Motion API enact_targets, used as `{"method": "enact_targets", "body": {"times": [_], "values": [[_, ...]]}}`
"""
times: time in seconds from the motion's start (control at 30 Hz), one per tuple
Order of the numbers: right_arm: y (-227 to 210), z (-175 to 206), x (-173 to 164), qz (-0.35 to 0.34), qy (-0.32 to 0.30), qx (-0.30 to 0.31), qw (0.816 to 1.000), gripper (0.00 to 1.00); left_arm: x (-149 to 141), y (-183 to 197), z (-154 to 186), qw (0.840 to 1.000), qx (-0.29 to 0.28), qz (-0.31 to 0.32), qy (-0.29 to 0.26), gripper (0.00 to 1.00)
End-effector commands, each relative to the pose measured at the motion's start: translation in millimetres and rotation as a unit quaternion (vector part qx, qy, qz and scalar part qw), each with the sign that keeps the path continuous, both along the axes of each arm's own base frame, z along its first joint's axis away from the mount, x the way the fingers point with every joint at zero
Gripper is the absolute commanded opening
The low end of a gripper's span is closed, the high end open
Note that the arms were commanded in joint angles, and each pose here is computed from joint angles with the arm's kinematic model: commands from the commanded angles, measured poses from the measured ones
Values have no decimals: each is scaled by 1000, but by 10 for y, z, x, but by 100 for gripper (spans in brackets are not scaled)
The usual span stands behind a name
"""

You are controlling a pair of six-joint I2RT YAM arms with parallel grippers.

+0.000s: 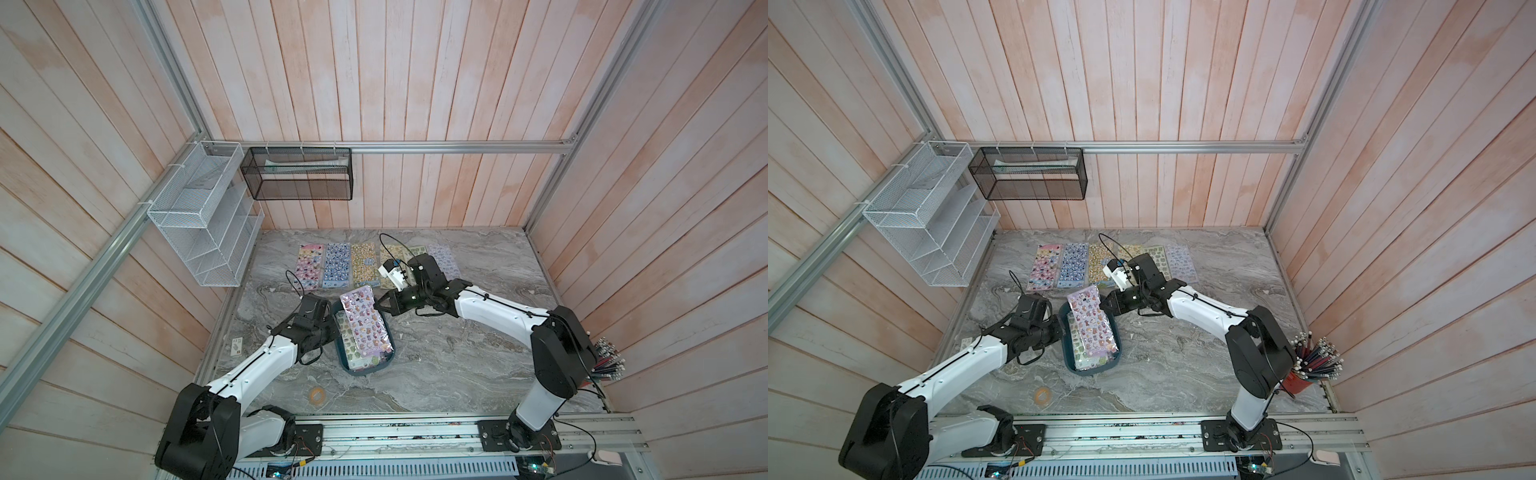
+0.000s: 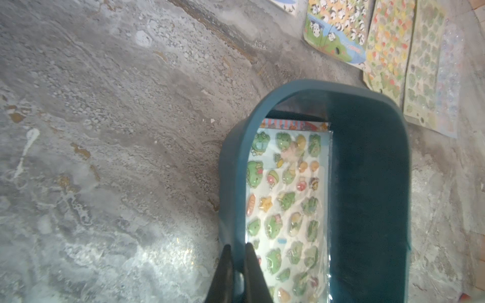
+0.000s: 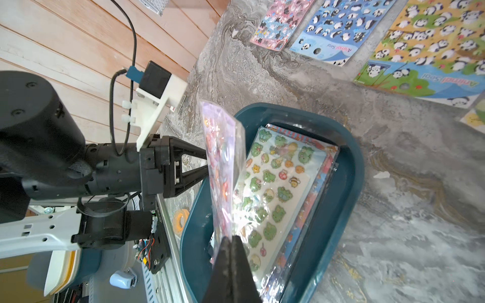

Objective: Take the stickers out of the storage box
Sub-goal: Pick up the sticker from the storage box, then place the sticker at the center of the board.

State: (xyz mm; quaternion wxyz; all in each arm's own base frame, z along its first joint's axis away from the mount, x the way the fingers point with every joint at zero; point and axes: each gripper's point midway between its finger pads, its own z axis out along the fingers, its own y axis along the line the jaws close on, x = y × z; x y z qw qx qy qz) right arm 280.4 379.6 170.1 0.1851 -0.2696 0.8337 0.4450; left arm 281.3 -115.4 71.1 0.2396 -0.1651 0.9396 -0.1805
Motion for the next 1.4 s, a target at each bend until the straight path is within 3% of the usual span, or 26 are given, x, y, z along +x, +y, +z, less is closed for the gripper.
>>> {"method": "enact_targets", "body": {"times": [0.0, 0.3, 0.47, 0.7, 0.83, 1.07, 1.37], "values": [[-147, 154, 35, -7, -13, -13, 1000, 0, 101, -17, 181, 1000, 2, 1, -27, 0], [-844, 631, 504, -64, -37, 17, 997, 0, 110, -21, 208, 1000, 7, -1, -28, 0], [-1424, 908, 957, -106, -60, 49, 991, 0, 112, -55, 268, 999, 7, -11, -29, 0], [-2426, 948, 1661, -200, -62, 59, 976, 0, 102, -60, 375, 999, 13, -24, -36, 0], [-2949, 817, 2017, -246, -48, 48, 967, 0, 102, -47, 439, 998, 25, -34, -38, 0], [-3352, 334, 2590, -256, -5, -38, 966, 0, 180, -25, 467, 997, 51, -47, -45, 0], [-3980, -175, 2832, -311, 42, -77, 946, 0, 273, -22, 407, 995, 67, -53, -51, 0]]}}
